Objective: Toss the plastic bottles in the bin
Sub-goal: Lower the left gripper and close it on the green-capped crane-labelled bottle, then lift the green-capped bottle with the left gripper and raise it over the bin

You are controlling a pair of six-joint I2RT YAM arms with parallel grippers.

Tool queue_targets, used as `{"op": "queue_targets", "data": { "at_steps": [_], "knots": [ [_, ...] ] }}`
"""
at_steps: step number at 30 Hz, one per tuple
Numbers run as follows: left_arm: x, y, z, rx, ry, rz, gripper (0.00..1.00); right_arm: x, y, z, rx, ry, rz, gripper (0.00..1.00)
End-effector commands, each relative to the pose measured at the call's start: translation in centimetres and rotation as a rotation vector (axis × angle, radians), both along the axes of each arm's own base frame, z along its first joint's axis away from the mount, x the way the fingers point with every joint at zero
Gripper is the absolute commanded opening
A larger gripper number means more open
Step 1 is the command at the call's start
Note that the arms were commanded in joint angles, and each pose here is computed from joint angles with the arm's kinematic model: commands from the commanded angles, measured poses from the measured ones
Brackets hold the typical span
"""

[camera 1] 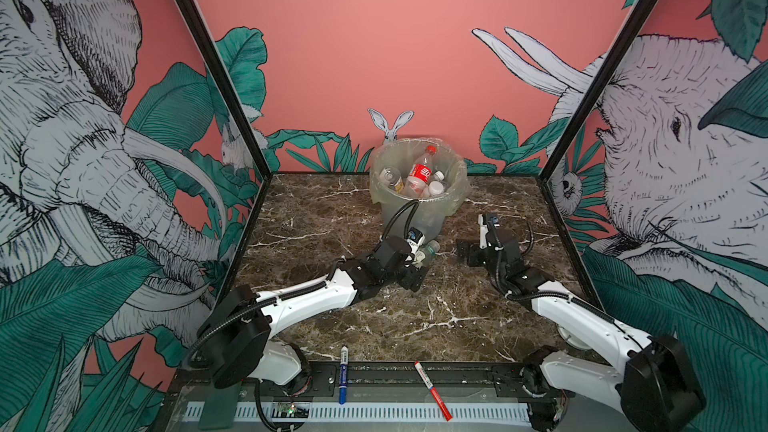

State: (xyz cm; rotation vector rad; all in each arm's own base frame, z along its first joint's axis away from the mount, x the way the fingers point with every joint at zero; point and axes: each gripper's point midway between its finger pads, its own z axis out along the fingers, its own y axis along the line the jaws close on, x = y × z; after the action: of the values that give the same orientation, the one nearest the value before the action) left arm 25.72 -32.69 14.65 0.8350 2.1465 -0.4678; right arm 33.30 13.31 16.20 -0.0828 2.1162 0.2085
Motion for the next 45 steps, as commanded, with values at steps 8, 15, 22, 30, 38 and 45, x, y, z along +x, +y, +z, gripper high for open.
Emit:
{"op": "queue_targets", "data": {
  "at_steps": [8, 15, 22, 30, 38, 45],
  "knots": [
    [3.0, -1.3, -4.0, 0.221, -0.061, -0.053, 0.89, 0.2, -2.5, -0.5, 0.014, 0.000, -0.104, 0.99],
    [4.2, -1.4, -5.8, 0.216, -0.034, -0.040, 0.89, 0.3, -2.8, -0.7, 0.038, 0.011, -0.108, 0.99],
    [4.7, -1.9, -7.0, 0.225, -0.016, -0.053, 0.86, 0.3, -2.8, -0.7, 0.045, 0.013, -0.104, 0.99],
    [4.8, -2.0, -7.7, 0.229, -0.004, -0.055, 0.74, 0.4, -2.9, -0.8, 0.044, 0.018, -0.106, 0.99],
    [4.4, -1.6, -7.8, 0.225, 0.007, -0.054, 0.50, 0.5, -2.8, -1.0, 0.043, 0.025, -0.103, 0.99],
    [2.7, -0.1, -6.0, 0.167, 0.008, -0.042, 0.50, 0.5, -2.7, -1.1, 0.047, 0.031, -0.097, 0.99]
  ]
}}
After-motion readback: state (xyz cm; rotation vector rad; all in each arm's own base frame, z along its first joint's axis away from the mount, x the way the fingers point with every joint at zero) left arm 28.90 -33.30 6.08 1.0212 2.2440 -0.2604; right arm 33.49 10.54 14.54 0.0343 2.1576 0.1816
